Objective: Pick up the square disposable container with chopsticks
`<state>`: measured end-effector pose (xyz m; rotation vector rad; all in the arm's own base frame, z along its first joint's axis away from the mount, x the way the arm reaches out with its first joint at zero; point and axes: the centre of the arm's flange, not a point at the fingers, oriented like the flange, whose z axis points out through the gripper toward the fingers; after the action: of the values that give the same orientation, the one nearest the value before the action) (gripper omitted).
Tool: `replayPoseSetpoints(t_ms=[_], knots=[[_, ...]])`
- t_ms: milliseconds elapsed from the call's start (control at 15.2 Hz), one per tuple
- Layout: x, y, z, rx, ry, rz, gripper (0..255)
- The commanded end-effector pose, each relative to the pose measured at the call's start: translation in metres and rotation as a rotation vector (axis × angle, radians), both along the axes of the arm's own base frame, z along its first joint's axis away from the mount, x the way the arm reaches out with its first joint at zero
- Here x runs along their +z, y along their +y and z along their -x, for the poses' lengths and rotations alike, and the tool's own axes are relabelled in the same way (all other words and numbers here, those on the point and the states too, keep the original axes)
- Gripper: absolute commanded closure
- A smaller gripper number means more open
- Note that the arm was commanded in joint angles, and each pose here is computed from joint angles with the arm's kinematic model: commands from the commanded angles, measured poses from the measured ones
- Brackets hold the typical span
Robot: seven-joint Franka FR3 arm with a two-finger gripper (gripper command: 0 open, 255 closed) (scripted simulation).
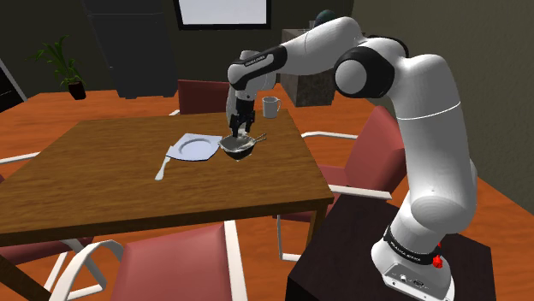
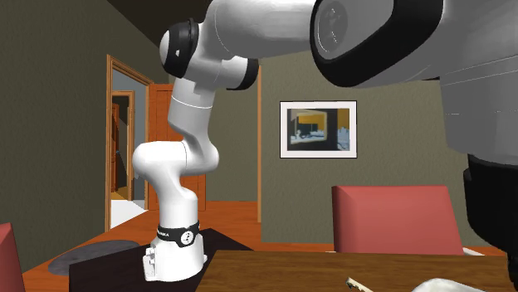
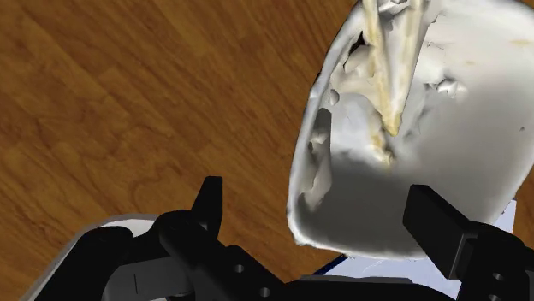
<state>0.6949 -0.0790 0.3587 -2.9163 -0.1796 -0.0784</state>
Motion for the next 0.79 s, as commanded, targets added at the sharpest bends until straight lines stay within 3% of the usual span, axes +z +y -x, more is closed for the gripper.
replayPoseSetpoints(t_ms=[0,66,132,726], knots=[[-0.0136,0.0027,0.0016,0.001,0.013,-0.003,0],[-0.0136,0.0027,0.0016,0.001,0.013,-0.003,0],[-0.0128,0.003,0.0027,0.001,0.013,-0.003,255],[-0.0136,0.0027,0.0016,0.001,0.013,-0.003,255]])
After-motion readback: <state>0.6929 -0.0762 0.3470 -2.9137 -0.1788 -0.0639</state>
